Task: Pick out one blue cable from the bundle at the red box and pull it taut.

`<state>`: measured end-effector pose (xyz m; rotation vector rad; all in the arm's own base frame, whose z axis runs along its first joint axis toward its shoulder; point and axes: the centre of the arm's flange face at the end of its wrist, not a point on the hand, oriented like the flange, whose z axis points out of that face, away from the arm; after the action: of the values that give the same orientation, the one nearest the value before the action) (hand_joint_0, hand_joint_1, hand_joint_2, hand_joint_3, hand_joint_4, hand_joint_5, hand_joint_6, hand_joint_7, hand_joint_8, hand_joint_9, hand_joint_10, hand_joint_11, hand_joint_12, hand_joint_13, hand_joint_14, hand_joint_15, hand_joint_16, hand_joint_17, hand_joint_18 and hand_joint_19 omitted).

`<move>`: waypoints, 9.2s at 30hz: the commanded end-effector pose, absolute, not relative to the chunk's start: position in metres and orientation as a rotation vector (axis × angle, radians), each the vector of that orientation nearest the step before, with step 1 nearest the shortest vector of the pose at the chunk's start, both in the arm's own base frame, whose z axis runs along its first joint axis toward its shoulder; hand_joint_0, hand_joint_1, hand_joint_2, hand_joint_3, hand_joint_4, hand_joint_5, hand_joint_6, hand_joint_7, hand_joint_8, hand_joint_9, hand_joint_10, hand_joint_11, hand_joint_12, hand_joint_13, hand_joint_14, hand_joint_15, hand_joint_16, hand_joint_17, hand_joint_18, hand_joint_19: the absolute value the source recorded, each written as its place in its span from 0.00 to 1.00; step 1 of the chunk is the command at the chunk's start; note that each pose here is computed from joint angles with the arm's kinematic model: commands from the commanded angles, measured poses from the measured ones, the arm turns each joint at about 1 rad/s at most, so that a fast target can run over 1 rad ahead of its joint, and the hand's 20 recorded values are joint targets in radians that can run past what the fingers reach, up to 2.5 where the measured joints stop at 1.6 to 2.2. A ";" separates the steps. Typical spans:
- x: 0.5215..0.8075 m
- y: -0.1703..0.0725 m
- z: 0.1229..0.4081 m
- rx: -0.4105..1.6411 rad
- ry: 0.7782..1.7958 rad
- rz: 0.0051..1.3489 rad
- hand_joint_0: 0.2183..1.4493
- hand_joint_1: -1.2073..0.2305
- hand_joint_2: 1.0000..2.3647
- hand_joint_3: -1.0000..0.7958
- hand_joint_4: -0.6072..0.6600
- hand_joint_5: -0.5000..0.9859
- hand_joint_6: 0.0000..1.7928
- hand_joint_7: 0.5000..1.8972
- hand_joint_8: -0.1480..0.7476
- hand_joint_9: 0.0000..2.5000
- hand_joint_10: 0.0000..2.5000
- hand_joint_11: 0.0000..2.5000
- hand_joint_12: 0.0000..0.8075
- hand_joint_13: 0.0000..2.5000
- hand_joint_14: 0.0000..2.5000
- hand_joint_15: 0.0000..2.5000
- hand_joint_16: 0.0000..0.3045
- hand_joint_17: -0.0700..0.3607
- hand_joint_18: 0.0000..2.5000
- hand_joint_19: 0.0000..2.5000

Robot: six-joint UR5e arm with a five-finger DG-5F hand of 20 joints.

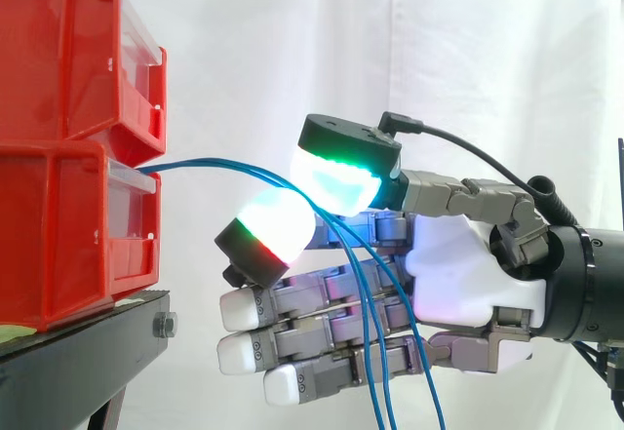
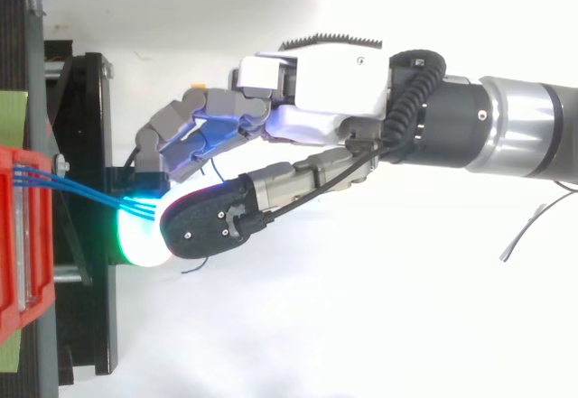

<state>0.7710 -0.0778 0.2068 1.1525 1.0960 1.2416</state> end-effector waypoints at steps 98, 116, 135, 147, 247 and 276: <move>0.770 -0.086 0.206 1.136 1.108 1.197 0.42 0.24 0.00 0.28 0.39 0.21 0.54 0.41 0.45 0.27 0.01 0.21 0.38 0.26 0.01 0.15 0.13 0.37 0.25 0.16; 0.770 -0.090 0.206 1.130 1.108 1.186 0.26 0.24 0.00 0.28 0.51 0.21 0.53 0.34 0.46 0.29 0.01 0.21 0.40 0.27 0.01 0.15 0.14 0.38 0.26 0.16; 0.772 -0.089 0.210 1.115 1.105 1.182 0.27 0.36 0.00 0.28 0.51 0.23 0.52 0.39 0.47 0.35 0.01 0.24 0.40 0.31 0.01 0.17 0.13 0.37 0.29 0.18; 0.774 -0.090 0.214 1.102 1.105 1.173 0.45 0.21 0.01 0.39 0.42 0.23 0.53 0.63 0.45 0.35 0.01 0.26 0.38 0.32 0.01 0.19 0.12 0.36 0.29 0.18; 0.773 -0.091 0.214 1.090 1.118 1.151 0.29 0.38 0.02 0.47 0.52 0.19 0.50 0.32 0.46 0.32 0.01 0.27 0.42 0.29 0.01 0.21 0.15 0.41 0.27 0.24; 0.773 -0.092 0.214 1.089 1.118 1.148 0.36 0.28 0.01 0.37 0.52 0.18 0.51 0.27 0.43 0.27 0.01 0.27 0.41 0.27 0.01 0.20 0.15 0.40 0.27 0.21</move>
<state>0.7735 -0.0909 0.2138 1.0883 1.1190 1.1489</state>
